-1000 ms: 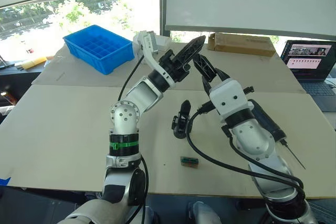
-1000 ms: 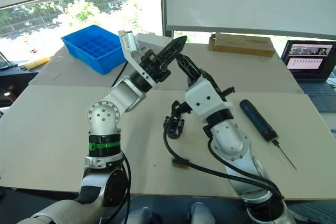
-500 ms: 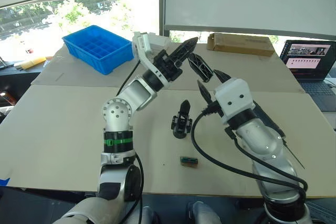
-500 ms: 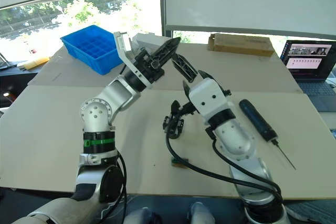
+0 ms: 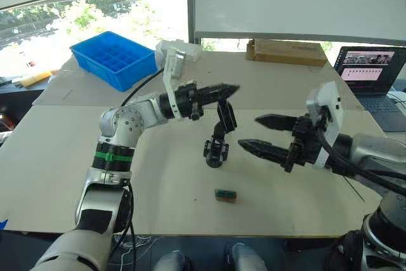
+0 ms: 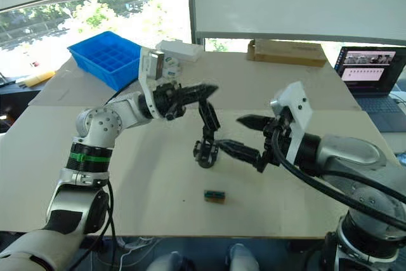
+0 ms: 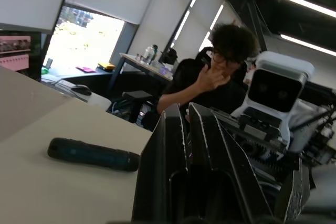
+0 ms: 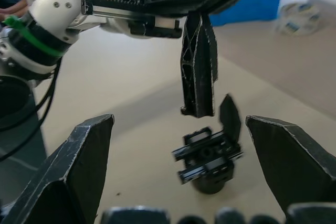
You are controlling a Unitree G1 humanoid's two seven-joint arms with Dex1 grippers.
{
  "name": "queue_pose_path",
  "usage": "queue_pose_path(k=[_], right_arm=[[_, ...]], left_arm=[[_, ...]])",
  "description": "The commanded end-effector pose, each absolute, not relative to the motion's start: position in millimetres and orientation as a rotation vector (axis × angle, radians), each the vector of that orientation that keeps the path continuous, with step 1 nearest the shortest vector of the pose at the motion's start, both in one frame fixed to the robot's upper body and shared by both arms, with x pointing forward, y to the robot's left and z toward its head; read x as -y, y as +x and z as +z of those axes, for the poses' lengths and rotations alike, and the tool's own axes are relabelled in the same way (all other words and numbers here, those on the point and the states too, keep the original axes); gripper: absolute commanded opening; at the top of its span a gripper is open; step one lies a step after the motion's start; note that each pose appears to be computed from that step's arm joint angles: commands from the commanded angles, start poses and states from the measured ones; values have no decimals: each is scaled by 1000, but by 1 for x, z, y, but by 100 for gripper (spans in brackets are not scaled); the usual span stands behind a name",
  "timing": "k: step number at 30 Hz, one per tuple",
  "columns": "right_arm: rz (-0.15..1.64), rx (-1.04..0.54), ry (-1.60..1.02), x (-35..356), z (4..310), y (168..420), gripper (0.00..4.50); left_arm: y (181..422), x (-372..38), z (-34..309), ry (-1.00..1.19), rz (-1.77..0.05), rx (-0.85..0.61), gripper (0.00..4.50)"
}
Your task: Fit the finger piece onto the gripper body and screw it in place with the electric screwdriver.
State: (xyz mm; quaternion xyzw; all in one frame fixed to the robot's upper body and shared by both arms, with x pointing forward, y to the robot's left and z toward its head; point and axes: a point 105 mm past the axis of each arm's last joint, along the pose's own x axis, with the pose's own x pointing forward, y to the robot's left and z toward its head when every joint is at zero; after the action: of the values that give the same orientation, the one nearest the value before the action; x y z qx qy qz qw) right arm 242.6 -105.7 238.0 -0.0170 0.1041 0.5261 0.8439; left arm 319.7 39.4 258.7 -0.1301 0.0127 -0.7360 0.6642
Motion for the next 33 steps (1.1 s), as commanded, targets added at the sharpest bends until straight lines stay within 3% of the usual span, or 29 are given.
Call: queue_pose_path(k=[1, 16, 20, 25, 28, 33], right_arm=[[1162, -324, -47, 95, 228, 240, 443], [1141, -383, -29, 72, 227, 257, 443], [1138, -407, -34, 74, 223, 256, 335], [1152, -435, -51, 75, 218, 252, 168], [1164, -447, -53, 76, 215, 248, 44], [1176, -419, -54, 76, 216, 245, 39]], left_arm=[[309, -34, 261, -185, -1782, 3, 0], [284, -22, 245, -200, -1878, -42, 0], [285, -24, 242, -188, -1864, -50, 0], [286, -24, 245, -221, -1856, -46, 0], [286, -24, 245, -225, -1854, -46, 0], [282, -27, 246, -253, -1879, -102, 0]])
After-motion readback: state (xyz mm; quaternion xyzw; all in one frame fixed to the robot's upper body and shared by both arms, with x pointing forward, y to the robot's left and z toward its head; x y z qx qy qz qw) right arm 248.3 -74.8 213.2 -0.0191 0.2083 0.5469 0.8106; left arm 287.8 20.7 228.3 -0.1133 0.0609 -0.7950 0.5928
